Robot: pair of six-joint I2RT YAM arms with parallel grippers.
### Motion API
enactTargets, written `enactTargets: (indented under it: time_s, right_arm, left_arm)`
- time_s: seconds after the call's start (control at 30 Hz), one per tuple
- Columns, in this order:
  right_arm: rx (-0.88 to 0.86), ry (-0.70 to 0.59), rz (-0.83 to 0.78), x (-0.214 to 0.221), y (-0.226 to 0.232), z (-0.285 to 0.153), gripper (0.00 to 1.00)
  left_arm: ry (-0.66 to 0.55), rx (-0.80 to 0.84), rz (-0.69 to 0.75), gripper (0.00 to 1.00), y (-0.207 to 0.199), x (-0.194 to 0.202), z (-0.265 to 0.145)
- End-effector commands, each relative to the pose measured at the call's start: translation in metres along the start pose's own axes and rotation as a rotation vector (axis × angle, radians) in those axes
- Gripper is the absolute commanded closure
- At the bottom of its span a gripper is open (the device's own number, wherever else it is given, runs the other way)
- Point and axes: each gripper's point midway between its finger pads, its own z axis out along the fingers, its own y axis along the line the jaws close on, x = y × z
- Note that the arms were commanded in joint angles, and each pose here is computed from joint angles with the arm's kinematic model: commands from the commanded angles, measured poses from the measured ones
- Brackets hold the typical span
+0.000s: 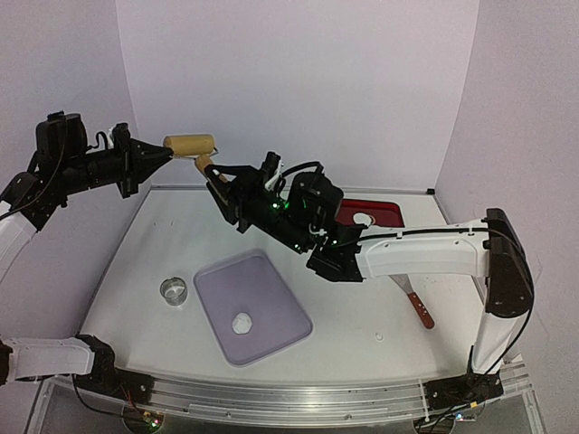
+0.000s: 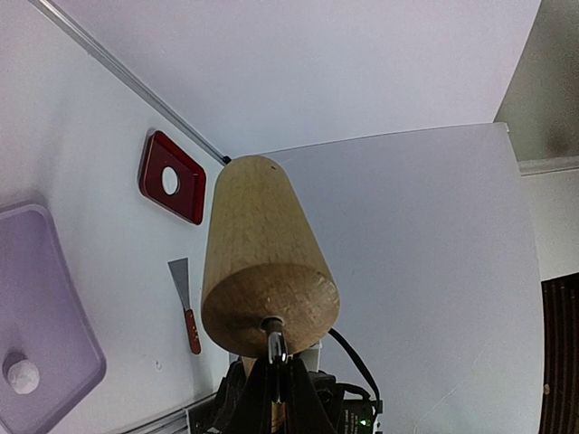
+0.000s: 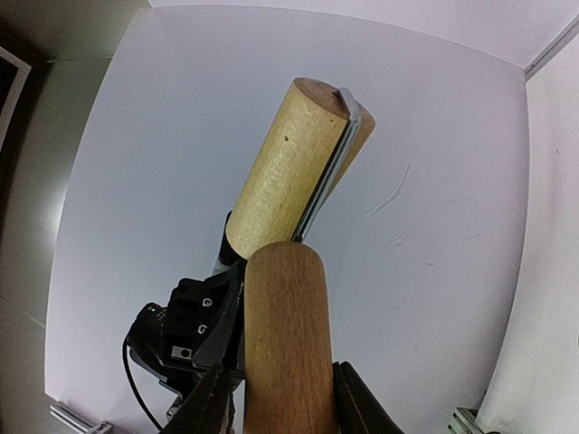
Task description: Roll out the dumpling wrappers from the dough
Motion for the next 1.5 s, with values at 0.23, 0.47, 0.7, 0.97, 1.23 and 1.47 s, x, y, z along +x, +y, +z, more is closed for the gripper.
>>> enactTargets:
  time_s: [0.23, 0.47, 0.7, 0.97, 1.23, 1.47]
  right_arm:
    - [-0.161, -0.046, 0.042, -0.015, 0.055, -0.007, 0.66]
    - [-0.166, -0.024, 0.046, -0.01, 0.055, -0.004, 0.61]
    - [-0.167, -0.014, 0.049, -0.008, 0.054, -0.002, 0.64]
    - [-0.159, -0.014, 0.056, -0.008, 0.051, -0.001, 0.84]
    - [-0.096, -0.019, 0.035, -0.012, 0.043, -0.01, 1.0]
    - [0.112, -0.057, -0.032, -0.039, 0.018, -0.047, 1.0]
  left_arm:
    - [-0.007, 0.08, 0.057, 1.0, -0.025, 0.001, -0.008]
    - [-0.015, 0.084, 0.051, 1.0, -0.024, -0.002, -0.004]
    - [-0.012, 0.086, 0.038, 1.0, -0.02, -0.002, -0.002]
    - [0.001, 0.081, 0.034, 1.0, -0.015, 0.0, 0.002]
    - [-0.01, 0.031, 0.06, 0.63, -0.007, -0.001, -0.001]
    - [-0.041, -0.141, 0.119, 0.36, 0.026, 0.003, -0.019]
